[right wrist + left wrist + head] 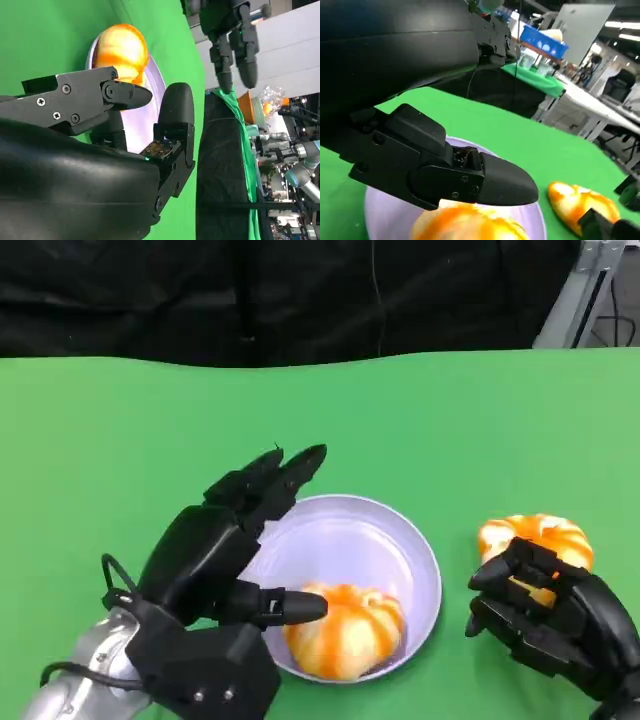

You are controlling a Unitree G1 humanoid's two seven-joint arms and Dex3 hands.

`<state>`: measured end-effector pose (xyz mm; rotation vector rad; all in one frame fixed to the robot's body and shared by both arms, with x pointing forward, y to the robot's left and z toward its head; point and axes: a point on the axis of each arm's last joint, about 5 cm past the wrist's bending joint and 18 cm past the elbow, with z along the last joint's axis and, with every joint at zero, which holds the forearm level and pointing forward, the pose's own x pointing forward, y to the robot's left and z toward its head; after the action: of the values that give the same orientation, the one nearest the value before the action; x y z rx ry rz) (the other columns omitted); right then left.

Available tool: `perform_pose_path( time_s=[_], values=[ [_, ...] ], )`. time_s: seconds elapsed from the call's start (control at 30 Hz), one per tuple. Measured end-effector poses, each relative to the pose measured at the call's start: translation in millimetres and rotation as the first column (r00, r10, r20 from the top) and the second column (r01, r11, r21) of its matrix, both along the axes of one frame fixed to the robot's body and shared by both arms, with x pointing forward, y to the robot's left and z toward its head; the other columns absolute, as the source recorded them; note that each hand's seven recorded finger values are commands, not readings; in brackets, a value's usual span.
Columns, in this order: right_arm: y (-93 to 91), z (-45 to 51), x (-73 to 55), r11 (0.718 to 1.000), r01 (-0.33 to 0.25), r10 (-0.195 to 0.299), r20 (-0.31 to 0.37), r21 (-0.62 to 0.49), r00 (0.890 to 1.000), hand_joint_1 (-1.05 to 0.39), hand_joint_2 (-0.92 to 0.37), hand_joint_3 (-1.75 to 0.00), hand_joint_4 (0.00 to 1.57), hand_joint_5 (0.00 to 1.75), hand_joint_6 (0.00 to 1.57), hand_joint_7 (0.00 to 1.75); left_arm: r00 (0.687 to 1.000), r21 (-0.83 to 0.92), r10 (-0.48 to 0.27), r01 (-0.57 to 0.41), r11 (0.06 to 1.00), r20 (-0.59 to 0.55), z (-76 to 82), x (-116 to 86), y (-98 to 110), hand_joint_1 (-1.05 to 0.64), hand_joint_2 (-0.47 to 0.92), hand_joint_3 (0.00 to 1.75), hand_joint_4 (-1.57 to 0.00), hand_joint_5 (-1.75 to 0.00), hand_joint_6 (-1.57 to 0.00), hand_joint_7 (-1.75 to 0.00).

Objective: Grasp the bread from the table and place it into the plate.

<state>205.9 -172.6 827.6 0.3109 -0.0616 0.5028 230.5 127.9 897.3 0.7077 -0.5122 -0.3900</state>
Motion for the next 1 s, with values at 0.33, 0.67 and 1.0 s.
perform_pose_path(
  time_s=[0.33, 0.67, 1.0],
  values=[
    [-0.1, 0.6, 0.0, 1.0, 0.004, -0.004, 0.013, -0.005, 1.0, 0.04, -0.82, -0.7, 0.47, 1.71, 0.52, 1.29, 0.996, -0.196, 0.081, -0.075, 0.978, 0.024, -8.0, -9, 8, -1.05, 0.92, 0.48, -0.2, -0.05, -0.08, -0.02],
    [0.2, 0.8, 0.1, 1.0, 0.007, -0.006, 0.013, -0.011, 1.0, 0.04, -0.82, -0.69, 0.46, 1.73, 0.52, 1.3, 0.991, -0.323, 0.133, -0.118, 0.939, 0.025, -10.1, -15, 21, -0.99, 0.92, 0.46, -0.27, -0.04, -0.13, -0.02],
    [0.2, 0.8, 0.1, 1.0, 0.007, -0.006, 0.014, -0.011, 1.0, 0.06, -0.83, -0.69, 0.45, 1.74, 0.51, 1.31, 0.991, -0.441, 0.133, -0.121, 0.89, -0.004, -17.7, -21, 28, -0.99, 0.92, 0.4, -0.41, -0.05, -0.17, -0.02]
  ],
)
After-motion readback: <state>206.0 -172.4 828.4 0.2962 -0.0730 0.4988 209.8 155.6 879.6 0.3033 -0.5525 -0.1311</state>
